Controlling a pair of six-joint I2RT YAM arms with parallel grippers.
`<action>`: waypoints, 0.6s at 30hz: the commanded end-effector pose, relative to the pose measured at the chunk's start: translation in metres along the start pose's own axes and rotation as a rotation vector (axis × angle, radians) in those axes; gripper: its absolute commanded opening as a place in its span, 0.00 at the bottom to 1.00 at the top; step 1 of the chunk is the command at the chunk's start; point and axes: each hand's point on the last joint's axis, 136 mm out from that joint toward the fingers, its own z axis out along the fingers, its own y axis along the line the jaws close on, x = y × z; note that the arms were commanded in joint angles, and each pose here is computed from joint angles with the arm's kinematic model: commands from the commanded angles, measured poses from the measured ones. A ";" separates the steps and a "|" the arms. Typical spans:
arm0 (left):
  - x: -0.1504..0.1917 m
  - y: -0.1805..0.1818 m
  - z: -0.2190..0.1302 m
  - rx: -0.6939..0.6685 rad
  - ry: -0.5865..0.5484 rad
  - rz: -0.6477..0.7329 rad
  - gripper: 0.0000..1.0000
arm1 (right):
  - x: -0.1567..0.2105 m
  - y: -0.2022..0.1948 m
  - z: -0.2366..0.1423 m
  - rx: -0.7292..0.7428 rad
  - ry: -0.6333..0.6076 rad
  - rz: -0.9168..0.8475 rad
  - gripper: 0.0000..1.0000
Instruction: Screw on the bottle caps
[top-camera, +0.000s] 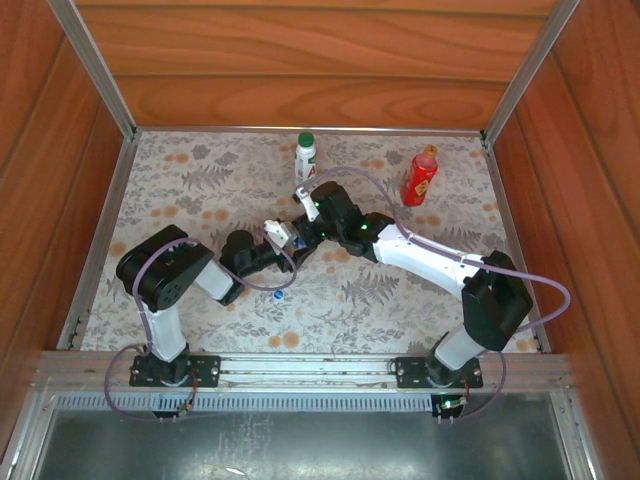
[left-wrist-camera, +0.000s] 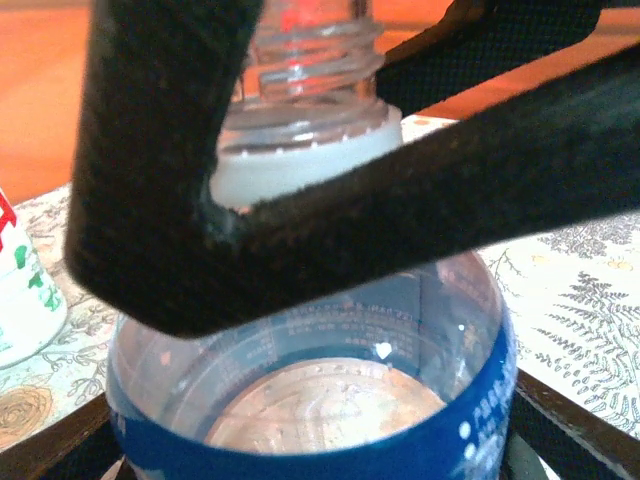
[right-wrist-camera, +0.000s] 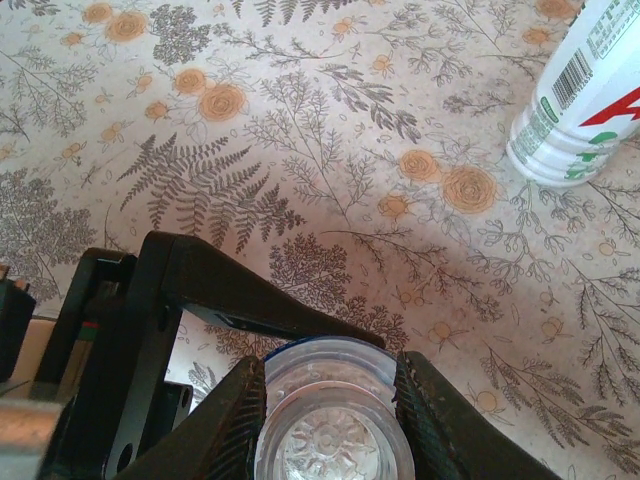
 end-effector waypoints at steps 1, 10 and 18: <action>-0.007 0.000 0.003 0.022 -0.033 -0.008 0.71 | 0.008 0.003 0.006 -0.011 0.020 0.011 0.33; -0.005 -0.004 0.005 0.055 -0.031 -0.024 0.61 | 0.016 0.002 0.008 -0.005 0.066 -0.018 0.35; -0.003 0.001 -0.001 0.029 -0.025 -0.023 0.61 | -0.004 -0.006 -0.022 0.034 -0.048 0.013 0.66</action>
